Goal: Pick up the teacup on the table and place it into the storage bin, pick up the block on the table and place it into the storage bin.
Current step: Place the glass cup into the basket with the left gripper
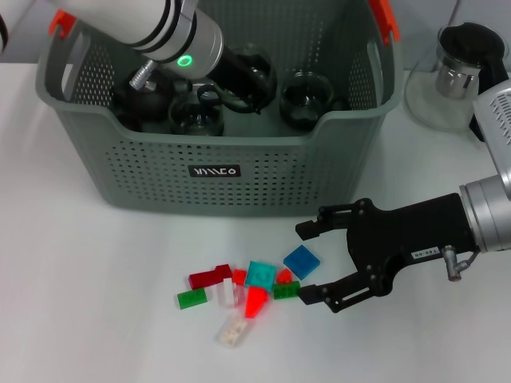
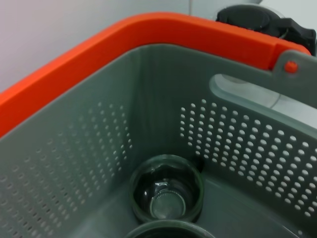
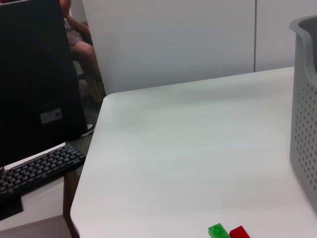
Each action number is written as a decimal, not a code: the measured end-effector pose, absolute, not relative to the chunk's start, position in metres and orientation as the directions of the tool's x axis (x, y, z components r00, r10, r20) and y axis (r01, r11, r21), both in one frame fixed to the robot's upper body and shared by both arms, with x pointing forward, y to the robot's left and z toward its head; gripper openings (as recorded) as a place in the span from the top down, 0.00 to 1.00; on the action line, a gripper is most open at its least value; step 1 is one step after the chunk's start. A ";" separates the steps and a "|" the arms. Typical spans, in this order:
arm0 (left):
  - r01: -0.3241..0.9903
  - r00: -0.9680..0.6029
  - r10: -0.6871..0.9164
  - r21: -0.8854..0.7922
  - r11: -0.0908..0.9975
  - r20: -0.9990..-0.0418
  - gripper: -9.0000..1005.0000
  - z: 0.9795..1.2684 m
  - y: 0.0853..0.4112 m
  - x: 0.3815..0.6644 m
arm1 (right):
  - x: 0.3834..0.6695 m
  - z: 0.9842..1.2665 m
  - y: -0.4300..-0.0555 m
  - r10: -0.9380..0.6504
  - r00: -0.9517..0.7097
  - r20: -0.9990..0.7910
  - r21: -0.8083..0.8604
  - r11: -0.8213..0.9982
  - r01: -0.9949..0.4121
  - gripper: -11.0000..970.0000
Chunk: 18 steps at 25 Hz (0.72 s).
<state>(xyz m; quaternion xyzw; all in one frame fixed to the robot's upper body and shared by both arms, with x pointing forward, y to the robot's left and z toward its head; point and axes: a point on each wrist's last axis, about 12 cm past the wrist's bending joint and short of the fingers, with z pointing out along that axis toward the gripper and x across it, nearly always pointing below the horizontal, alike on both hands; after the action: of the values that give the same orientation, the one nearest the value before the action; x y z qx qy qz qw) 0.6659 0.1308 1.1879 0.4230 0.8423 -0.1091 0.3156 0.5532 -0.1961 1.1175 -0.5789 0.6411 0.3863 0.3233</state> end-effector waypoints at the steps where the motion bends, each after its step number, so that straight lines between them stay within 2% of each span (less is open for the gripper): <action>1: 0.783 -0.442 0.646 0.084 0.617 -0.622 0.95 1.187 0.130 0.666 | 0.553 1.117 -0.196 -0.493 -0.121 -0.862 0.121 0.031 -0.992 0.03; 13: 0.791 -0.450 0.652 0.067 0.609 -0.611 0.92 1.186 0.129 0.661 | 0.551 1.116 -0.197 -0.491 -0.126 -0.862 0.128 0.030 -0.991 0.03; 18: 0.786 -0.456 0.645 0.063 0.615 -0.613 0.85 1.186 0.131 0.661 | 0.551 1.116 -0.197 -0.492 -0.125 -0.861 0.128 0.028 -0.991 0.03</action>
<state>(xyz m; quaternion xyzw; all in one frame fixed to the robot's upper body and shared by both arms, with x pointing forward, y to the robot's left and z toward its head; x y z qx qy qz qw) 0.6611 0.1313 1.1859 0.4232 0.8453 -0.1153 0.3051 0.5511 -0.1968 1.1165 -0.5783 0.6413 0.3890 0.3208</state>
